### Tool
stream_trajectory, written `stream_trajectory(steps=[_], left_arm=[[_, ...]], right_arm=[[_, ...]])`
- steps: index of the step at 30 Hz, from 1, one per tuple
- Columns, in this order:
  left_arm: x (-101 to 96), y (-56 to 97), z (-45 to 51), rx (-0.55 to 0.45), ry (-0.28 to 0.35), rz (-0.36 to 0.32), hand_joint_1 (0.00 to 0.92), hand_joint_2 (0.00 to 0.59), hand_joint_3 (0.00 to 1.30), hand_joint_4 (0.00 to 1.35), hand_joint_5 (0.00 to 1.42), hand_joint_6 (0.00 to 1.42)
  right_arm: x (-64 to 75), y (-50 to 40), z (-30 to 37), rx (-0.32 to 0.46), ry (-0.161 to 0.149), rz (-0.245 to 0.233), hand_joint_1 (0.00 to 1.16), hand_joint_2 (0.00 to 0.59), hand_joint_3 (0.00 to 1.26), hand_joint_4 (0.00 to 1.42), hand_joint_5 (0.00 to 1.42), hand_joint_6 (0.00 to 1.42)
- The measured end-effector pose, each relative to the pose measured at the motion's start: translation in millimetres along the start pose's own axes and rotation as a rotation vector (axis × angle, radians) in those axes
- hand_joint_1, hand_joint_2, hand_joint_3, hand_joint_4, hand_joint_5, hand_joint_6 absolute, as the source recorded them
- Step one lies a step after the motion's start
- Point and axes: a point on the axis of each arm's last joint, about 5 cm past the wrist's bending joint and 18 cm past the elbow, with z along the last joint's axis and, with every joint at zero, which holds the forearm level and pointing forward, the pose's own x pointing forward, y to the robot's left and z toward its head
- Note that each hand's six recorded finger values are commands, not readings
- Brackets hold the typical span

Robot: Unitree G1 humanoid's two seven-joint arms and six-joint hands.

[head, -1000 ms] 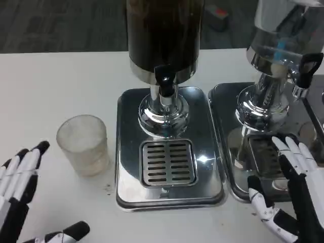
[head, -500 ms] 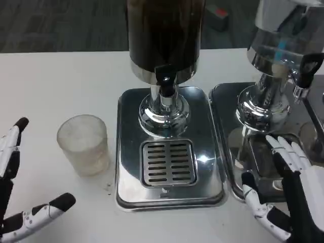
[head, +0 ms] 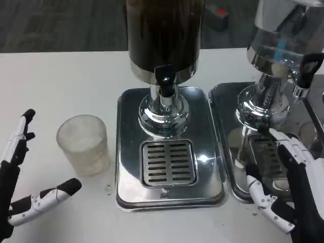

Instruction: Grasp the cup under the faucet to collect the drink, then remove the cup.

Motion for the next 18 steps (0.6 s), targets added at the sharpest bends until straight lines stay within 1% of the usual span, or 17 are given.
stream_trajectory(steps=[5,8,12,14,18], left_arm=[[9.2,-2.5,-3.4,-0.03,0.021,-0.042,0.194,0.011,0.07,0.11,0.25,0.36],[16.8,-2.0,-4.4,-0.032,0.015,-0.059,0.195,0.011,0.09,0.12,0.27,0.39],[26.9,-4.4,-5.6,-0.058,0.016,-0.091,0.196,0.011,0.1,0.13,0.28,0.4],[30.7,-4.5,-6.3,-0.061,0.017,-0.095,0.196,0.011,0.1,0.13,0.28,0.4],[37.6,-6.1,-7.5,-0.068,0.022,-0.125,0.196,0.011,0.11,0.14,0.29,0.41]], right_arm=[[0.3,0.5,0.8,0.011,-0.001,0.006,0.41,0.446,0.22,0.19,0.16,0.26],[-0.7,0.9,0.9,0.014,0.003,0.009,0.41,0.446,0.23,0.2,0.16,0.26],[-2.1,1.1,1.3,0.02,0.007,0.011,0.41,0.446,0.23,0.2,0.18,0.26],[-2.8,1.1,1.3,0.022,0.01,0.011,0.4,0.435,0.23,0.21,0.18,0.26],[-3.4,1.0,1.7,0.028,0.012,0.01,0.4,0.433,0.24,0.21,0.18,0.27]])
